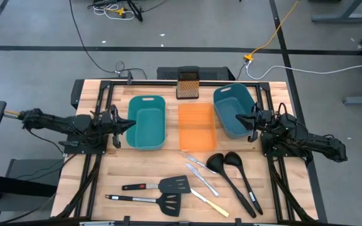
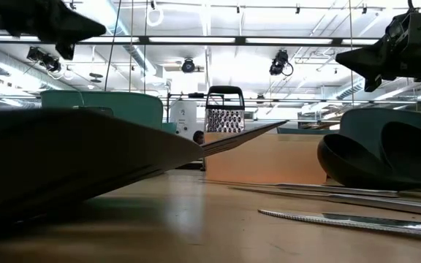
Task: Pick & Place Kitchen Items
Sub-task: Put the top black spatula into the green bin
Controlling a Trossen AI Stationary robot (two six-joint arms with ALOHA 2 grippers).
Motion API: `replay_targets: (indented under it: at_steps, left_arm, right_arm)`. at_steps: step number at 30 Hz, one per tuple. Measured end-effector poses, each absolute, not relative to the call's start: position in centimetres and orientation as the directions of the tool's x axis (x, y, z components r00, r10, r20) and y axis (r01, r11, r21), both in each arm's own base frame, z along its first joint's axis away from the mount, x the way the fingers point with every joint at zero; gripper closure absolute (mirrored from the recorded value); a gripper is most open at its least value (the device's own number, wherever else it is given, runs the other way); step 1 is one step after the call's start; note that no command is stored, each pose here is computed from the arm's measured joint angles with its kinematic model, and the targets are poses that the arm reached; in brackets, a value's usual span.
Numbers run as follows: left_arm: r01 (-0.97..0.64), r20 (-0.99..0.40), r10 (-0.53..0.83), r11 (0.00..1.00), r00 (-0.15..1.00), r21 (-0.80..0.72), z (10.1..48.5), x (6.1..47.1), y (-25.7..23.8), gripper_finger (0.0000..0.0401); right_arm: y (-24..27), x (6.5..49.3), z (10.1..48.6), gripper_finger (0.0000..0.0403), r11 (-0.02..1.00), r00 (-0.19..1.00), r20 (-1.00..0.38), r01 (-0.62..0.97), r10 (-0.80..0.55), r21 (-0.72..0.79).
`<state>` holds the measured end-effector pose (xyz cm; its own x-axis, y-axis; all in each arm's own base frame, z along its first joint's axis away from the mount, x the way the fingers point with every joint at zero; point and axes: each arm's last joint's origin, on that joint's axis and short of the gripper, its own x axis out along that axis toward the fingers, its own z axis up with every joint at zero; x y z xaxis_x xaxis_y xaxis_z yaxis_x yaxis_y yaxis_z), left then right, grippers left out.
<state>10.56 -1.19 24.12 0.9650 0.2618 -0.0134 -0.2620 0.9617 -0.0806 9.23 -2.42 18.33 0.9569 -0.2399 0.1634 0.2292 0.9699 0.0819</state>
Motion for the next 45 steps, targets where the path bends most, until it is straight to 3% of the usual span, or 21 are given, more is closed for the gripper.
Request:
replay_targets:
  at_steps: [9,16,29,36,42,45]
  left_arm:
    - [-0.342,-0.301,0.321,0.94,0.898,-0.016,30.7,12.4,-3.2,0.0394]
    - [-0.357,-0.43,0.301,0.932,0.851,-0.056,31.7,13.6,-4.9,0.0389]
    - [-0.239,-0.58,0.085,0.951,0.81,-0.195,29.6,14.0,-9.4,0.0362]
    - [-0.168,-0.779,-0.11,0.949,0.617,-0.266,26.4,15.9,-12.2,0.0364]
    - [-0.256,-0.855,-0.067,0.939,0.514,-0.227,23.4,17.5,-14.4,0.0376]
    - [-0.284,-0.881,-0.068,0.933,0.468,-0.223,22.6,18.3,-15.2,0.0362]
  right_arm:
    - [-2.4,9.3,18.0,0.0375,0.97,0.962,0.125,0.235,-0.241,0.061]
    - [-2.5,9.1,18.3,0.0375,0.957,0.95,0.12,0.281,-0.288,0.073]
    - [-2.1,8.5,20.0,0.0375,0.975,0.974,0.059,0.215,-0.219,0.06]
    - [-2.1,8.5,20.0,0.0375,0.971,0.971,0.06,0.23,-0.233,0.059]
    - [-2.1,8.5,19.9,0.0375,0.969,0.969,0.055,0.238,-0.241,0.06]
    - [-2.1,8.5,19.9,0.0375,0.97,0.97,0.048,0.237,-0.24,0.06]
